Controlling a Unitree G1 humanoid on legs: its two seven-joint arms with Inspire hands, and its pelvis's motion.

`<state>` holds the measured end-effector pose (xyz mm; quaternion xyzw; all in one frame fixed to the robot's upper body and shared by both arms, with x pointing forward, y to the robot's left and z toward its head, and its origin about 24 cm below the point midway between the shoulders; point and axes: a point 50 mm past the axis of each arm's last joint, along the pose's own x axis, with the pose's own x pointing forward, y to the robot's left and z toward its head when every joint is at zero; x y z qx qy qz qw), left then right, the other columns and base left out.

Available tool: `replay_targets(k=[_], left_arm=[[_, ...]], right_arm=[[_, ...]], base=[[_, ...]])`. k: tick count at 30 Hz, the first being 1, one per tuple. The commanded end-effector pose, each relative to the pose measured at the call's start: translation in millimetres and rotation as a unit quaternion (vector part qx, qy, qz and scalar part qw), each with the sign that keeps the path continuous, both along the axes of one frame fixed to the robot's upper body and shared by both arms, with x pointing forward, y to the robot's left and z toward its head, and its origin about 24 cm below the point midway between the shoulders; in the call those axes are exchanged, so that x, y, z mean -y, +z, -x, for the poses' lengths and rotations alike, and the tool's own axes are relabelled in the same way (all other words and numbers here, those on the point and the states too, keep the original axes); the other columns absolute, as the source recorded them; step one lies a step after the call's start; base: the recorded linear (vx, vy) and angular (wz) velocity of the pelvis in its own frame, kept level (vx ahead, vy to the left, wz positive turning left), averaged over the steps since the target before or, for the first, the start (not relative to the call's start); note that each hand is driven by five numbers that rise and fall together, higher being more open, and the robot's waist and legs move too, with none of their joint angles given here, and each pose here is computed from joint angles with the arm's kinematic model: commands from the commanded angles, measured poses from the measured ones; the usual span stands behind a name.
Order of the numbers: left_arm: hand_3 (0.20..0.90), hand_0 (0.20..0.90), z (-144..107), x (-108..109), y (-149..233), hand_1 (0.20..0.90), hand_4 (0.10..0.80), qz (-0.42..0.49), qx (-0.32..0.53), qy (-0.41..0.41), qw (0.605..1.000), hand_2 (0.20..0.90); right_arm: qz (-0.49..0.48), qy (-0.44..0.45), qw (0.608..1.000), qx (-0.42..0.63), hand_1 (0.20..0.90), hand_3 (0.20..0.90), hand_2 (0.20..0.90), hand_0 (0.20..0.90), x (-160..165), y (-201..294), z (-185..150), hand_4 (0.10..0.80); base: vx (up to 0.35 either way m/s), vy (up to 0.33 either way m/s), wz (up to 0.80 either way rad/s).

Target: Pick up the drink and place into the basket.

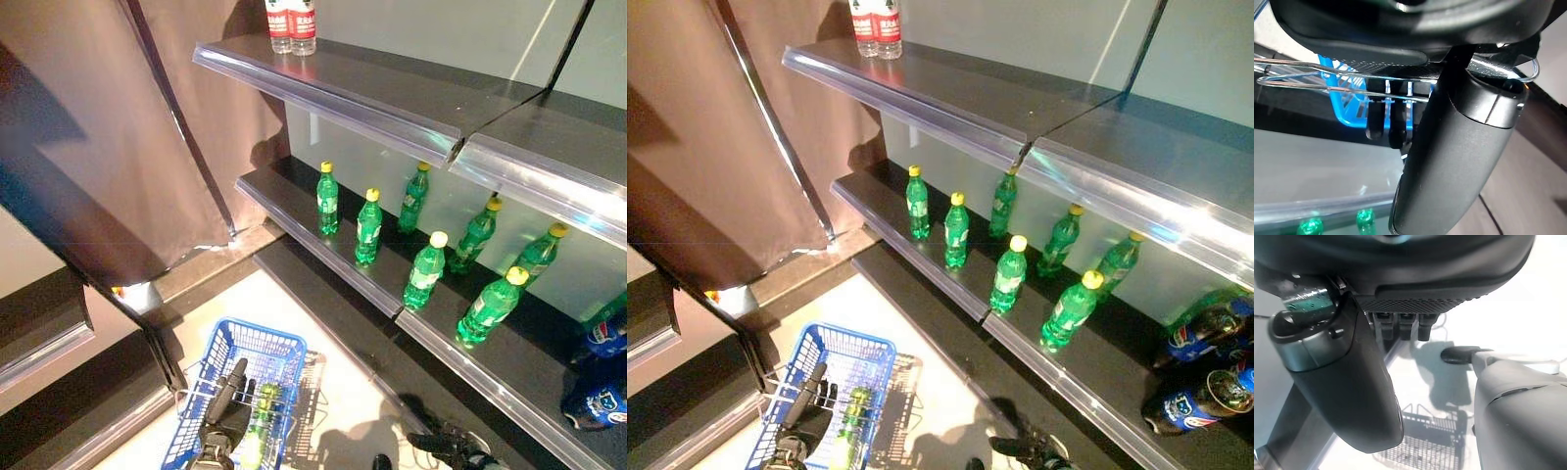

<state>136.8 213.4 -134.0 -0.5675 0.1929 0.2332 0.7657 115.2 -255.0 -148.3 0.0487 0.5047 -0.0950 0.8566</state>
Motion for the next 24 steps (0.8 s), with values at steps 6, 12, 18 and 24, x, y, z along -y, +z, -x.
replay_targets(k=[6, 12, 18, 24], left_arm=[[0.200, 0.300, -66, -34, 55, 0.300, 0.100, -0.086, 0.204, 0.014, 0.975, 0.300], [0.200, 0.300, -65, -34, 54, 0.300, 0.100, -0.090, 0.200, 0.017, 0.976, 0.300], [0.200, 0.300, -64, -34, 54, 0.300, 0.100, -0.090, 0.199, 0.018, 0.976, 0.300], [0.200, 0.300, -66, -32, 55, 0.300, 0.100, -0.091, 0.197, 0.016, 0.976, 0.300]], right_arm=[[0.000, 0.018, 1.000, 0.002, 0.900, 0.900, 0.900, 0.900, 3, 2, -6, 0.800], [0.001, 0.020, 1.000, 0.001, 0.900, 0.900, 0.900, 0.900, 3, 2, -6, 0.800], [-0.008, 0.024, 1.000, 0.018, 0.900, 0.900, 0.900, 0.900, 2, 4, -10, 0.800], [-0.037, 0.044, 0.994, 0.092, 0.900, 0.900, 0.900, 0.900, -11, 14, -39, 0.800]], base=[[0.000, 0.000, 0.00], [0.000, 0.000, 0.00], [0.001, 0.002, 0.01], [0.000, 0.002, 0.01]])
